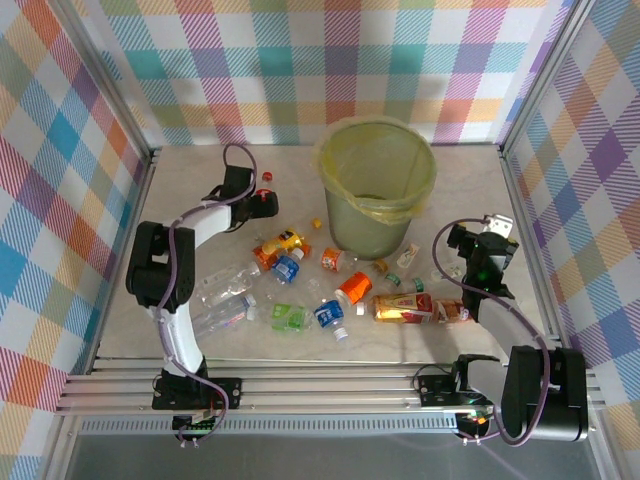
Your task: Put the plastic bottles in the bin
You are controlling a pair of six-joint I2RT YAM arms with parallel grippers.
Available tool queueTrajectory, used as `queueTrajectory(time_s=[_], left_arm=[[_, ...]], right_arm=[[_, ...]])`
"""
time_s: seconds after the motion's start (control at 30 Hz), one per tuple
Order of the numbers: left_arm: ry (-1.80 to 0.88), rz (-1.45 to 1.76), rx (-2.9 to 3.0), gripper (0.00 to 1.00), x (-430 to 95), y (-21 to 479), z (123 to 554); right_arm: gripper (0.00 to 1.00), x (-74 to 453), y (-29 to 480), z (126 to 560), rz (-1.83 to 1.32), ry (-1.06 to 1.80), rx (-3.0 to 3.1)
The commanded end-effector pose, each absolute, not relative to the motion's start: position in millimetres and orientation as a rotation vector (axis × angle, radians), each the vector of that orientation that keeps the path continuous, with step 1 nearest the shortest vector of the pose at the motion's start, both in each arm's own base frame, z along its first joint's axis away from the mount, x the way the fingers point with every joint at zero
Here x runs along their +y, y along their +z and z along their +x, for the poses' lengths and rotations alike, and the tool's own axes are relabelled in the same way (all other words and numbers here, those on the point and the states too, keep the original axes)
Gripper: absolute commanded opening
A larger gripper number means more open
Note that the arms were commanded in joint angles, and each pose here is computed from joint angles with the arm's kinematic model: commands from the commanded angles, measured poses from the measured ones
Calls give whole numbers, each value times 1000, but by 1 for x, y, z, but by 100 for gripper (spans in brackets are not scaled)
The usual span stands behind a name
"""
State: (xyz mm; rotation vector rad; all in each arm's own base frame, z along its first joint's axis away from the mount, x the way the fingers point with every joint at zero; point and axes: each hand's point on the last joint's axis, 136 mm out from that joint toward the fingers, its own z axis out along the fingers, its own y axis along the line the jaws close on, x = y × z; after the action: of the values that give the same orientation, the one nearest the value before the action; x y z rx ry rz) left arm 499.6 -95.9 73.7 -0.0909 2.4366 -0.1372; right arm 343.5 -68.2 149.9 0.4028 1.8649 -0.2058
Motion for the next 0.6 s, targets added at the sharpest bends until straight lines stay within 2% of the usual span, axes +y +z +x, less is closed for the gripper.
queueTrajectory(time_s=[0.0, 0.13, 0.27, 0.57], left_arm=[[-143, -83, 2486, 100, -106, 70, 502], [-127, -101, 2552, 100, -107, 59, 505], [-139, -127, 2597, 95, -109, 46, 507], [-118, -144, 2598, 64, -110, 43, 525]], right_arm=[[100, -75, 149, 337, 460, -216, 1847], [100, -76, 152, 336, 463, -217, 1834], [100, -77, 156, 333, 465, -222, 1815], [100, -79, 160, 330, 467, -230, 1800]])
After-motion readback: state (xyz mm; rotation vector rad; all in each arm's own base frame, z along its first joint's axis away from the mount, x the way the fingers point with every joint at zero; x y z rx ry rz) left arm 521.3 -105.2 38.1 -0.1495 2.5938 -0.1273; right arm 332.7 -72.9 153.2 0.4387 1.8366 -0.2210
